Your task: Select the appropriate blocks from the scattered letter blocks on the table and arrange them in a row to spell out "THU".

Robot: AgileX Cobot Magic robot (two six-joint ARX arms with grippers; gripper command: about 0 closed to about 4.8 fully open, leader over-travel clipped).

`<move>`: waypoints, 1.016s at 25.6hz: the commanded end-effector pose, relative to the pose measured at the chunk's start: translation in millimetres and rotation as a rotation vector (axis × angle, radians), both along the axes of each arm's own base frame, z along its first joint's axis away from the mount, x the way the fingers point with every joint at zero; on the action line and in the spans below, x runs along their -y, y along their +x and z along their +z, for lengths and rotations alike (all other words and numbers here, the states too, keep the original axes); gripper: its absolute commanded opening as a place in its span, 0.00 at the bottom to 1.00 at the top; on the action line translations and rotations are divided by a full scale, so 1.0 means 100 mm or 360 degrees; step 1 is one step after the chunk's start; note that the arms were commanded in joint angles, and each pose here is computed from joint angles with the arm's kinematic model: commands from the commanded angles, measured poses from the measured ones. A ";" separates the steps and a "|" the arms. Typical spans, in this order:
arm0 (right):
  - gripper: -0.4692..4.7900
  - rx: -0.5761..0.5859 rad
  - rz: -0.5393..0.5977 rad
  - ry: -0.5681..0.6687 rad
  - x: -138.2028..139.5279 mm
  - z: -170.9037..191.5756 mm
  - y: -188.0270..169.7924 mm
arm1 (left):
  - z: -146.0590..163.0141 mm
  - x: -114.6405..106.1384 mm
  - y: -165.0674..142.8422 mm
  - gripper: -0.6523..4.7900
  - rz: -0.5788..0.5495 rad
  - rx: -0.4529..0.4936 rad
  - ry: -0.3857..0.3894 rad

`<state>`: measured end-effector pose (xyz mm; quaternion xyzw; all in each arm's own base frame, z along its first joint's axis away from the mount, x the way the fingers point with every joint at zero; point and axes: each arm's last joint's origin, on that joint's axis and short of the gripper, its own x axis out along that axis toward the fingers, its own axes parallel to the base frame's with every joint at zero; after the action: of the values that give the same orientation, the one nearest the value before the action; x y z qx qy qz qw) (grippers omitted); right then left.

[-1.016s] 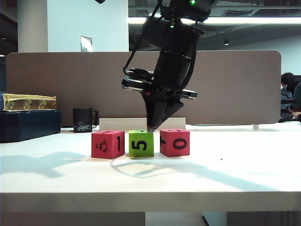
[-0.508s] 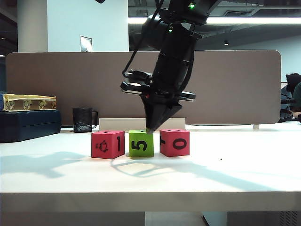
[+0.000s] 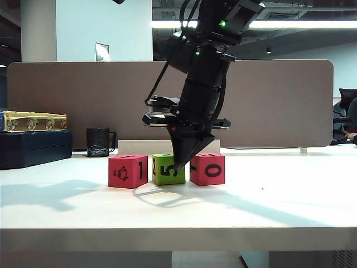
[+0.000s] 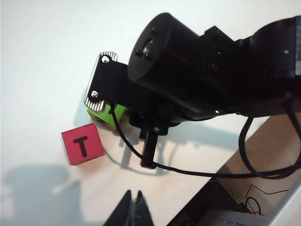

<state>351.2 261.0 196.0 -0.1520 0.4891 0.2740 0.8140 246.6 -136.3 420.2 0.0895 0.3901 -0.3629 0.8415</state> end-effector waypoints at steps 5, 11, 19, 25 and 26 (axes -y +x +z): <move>0.08 0.0187 -0.0063 0.0034 0.04 0.10 0.13 | 0.03 -0.01 -0.02 0.11 -0.0017 0.0029 -0.0003; 0.08 0.0267 -0.0073 0.0094 0.03 0.13 0.18 | 0.03 -0.01 -0.02 0.11 -0.0027 0.0036 0.0003; 0.08 0.0321 -0.0094 -0.0006 0.09 0.25 0.14 | 0.03 -0.01 -0.02 0.11 -0.0029 0.0038 0.0006; 0.08 0.0286 -0.0020 0.0114 0.11 0.43 0.06 | 0.03 0.00 -0.01 0.11 -0.0029 0.0047 0.0001; 0.08 0.0243 0.0013 0.0164 0.09 0.43 0.04 | 0.04 0.00 -0.01 0.11 -0.0029 0.0051 -0.0001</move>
<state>358.8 248.4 236.0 -0.1480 0.4056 0.2578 0.8643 246.6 -136.3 420.2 0.0977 0.3863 -0.3665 0.8408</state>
